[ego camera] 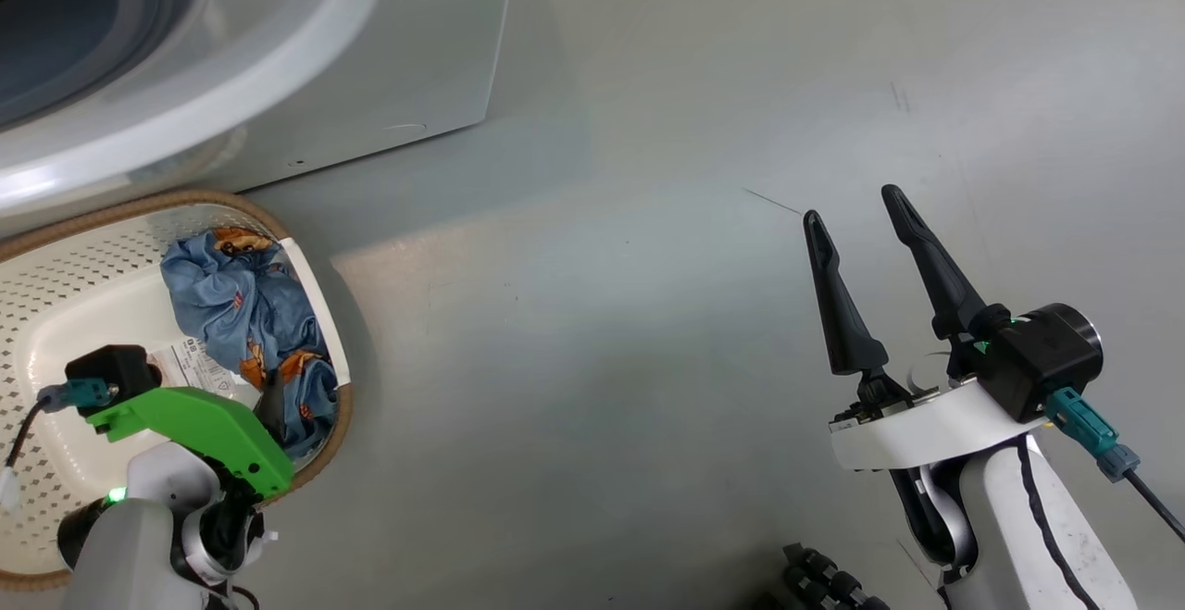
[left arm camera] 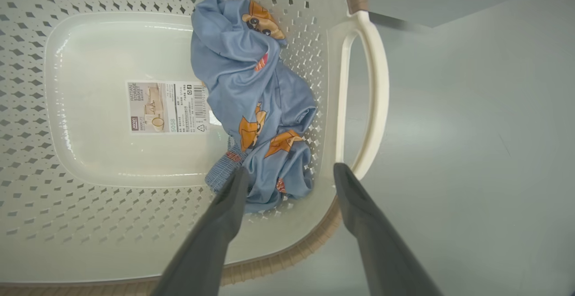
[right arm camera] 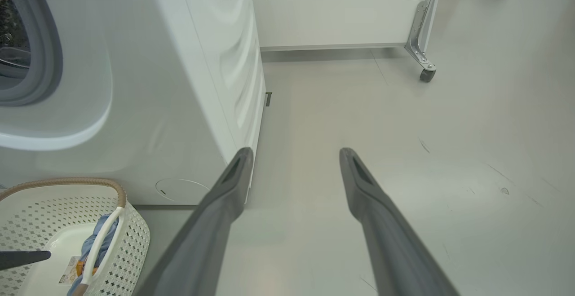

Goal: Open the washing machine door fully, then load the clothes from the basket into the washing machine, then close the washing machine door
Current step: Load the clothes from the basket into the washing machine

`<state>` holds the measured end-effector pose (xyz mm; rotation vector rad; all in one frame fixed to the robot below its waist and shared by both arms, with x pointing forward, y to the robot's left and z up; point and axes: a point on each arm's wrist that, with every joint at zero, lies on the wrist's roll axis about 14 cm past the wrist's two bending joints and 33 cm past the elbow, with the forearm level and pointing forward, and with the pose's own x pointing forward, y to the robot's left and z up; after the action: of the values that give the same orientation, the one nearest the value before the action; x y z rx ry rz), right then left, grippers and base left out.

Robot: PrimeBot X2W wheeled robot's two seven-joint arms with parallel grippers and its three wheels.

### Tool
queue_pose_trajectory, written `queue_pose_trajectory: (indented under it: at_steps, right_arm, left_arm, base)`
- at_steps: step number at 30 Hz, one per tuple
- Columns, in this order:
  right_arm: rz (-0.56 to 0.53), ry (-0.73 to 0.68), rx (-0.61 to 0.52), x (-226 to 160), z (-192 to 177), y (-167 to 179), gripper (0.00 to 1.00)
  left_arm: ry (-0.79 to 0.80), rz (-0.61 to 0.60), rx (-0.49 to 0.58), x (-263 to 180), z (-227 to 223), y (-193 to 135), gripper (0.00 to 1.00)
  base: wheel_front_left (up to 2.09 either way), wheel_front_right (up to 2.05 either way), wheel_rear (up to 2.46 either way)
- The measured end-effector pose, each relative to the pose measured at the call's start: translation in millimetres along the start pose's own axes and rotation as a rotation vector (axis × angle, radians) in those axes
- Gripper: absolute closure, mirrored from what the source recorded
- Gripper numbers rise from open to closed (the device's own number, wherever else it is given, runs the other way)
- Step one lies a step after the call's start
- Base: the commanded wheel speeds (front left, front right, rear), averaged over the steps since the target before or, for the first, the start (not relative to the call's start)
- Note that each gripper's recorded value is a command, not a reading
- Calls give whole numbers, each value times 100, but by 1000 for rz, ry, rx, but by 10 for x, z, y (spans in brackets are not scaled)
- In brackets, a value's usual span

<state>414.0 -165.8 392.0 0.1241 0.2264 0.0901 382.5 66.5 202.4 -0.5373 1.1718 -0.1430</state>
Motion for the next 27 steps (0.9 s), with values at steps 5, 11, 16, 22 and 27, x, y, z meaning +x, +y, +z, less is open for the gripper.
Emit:
queue_pose_trajectory:
  at_steps: [5,11,16,22,27]
  right_arm:
    - [-16,27,-8,28,-104,-64,0]
    - [-34,53,-18,61,-207,-143,0]
    - [-32,74,-20,90,-295,-150,0]
    - [-37,96,-21,115,-388,-173,0]
    - [-41,115,-20,132,-465,-191,0]
  left_arm:
    - [12,18,-15,139,46,51,0]
    - [21,62,-36,281,105,212,0]
    - [42,79,-53,382,73,284,0]
    - [52,92,-59,498,85,350,0]
    - [53,103,-57,597,133,415,0]
  base:
    - [0,0,0]
    - [0,0,0]
    - [0,0,0]
    - [0,0,0]
    - [0,0,0]
